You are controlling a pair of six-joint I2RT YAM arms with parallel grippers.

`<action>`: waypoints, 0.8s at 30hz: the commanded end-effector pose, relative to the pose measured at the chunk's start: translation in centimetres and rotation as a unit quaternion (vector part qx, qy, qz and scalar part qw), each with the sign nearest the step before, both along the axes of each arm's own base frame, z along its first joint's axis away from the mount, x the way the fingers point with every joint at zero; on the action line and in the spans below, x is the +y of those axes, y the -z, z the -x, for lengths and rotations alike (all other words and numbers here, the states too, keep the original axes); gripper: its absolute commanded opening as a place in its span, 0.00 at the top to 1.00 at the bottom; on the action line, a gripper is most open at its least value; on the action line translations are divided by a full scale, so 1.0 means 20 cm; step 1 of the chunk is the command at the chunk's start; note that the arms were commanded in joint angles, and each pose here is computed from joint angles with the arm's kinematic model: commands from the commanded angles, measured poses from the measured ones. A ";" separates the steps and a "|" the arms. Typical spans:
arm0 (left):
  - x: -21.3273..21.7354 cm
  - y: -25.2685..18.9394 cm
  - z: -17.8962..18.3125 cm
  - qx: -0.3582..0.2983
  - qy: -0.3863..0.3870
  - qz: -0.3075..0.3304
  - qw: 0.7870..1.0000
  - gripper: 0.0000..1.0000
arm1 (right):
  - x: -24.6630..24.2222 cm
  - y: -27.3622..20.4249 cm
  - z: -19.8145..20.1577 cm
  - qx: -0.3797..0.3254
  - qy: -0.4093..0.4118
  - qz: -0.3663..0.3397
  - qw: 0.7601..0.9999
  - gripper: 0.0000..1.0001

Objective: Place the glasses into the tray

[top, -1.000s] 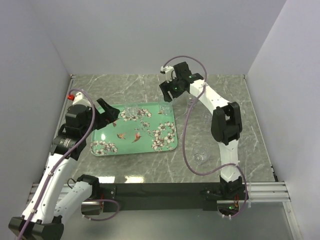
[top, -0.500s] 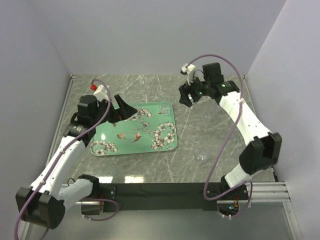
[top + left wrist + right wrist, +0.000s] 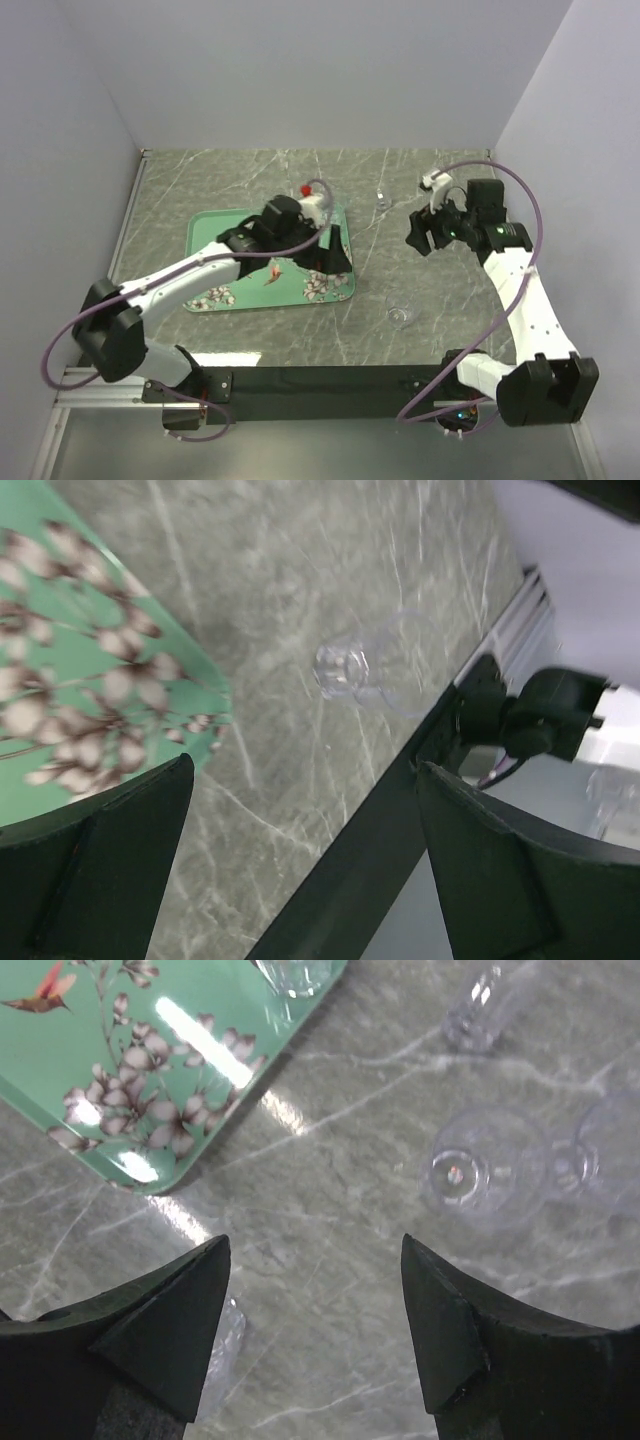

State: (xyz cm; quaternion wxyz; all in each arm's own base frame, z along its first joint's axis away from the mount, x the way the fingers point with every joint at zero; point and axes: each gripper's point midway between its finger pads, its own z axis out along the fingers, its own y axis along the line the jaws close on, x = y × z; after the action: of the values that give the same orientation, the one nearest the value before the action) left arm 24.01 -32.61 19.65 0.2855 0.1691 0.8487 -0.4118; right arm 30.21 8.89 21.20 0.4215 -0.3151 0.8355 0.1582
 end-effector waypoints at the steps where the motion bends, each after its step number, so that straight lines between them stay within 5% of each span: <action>1: -0.15 -0.04 0.05 -0.033 0.039 -0.022 0.998 0.01 | -0.08 0.00 0.05 -0.012 0.032 -0.010 0.999 0.24; 8: -0.38 0.14 0.21 -0.028 0.077 -0.074 0.994 0.01 | -0.23 0.06 0.20 -0.020 0.100 -0.011 0.995 0.24; 24: -0.67 0.34 0.24 0.010 0.014 -0.124 0.992 0.09 | -0.29 0.08 0.30 -0.023 0.160 -0.025 0.987 0.24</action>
State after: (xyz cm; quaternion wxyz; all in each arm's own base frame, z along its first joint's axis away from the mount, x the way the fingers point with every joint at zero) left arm 18.71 -45.21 12.60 0.2411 0.2360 0.8832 -0.3256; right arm 23.63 3.10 18.56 0.4502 -0.1802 0.8687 0.1013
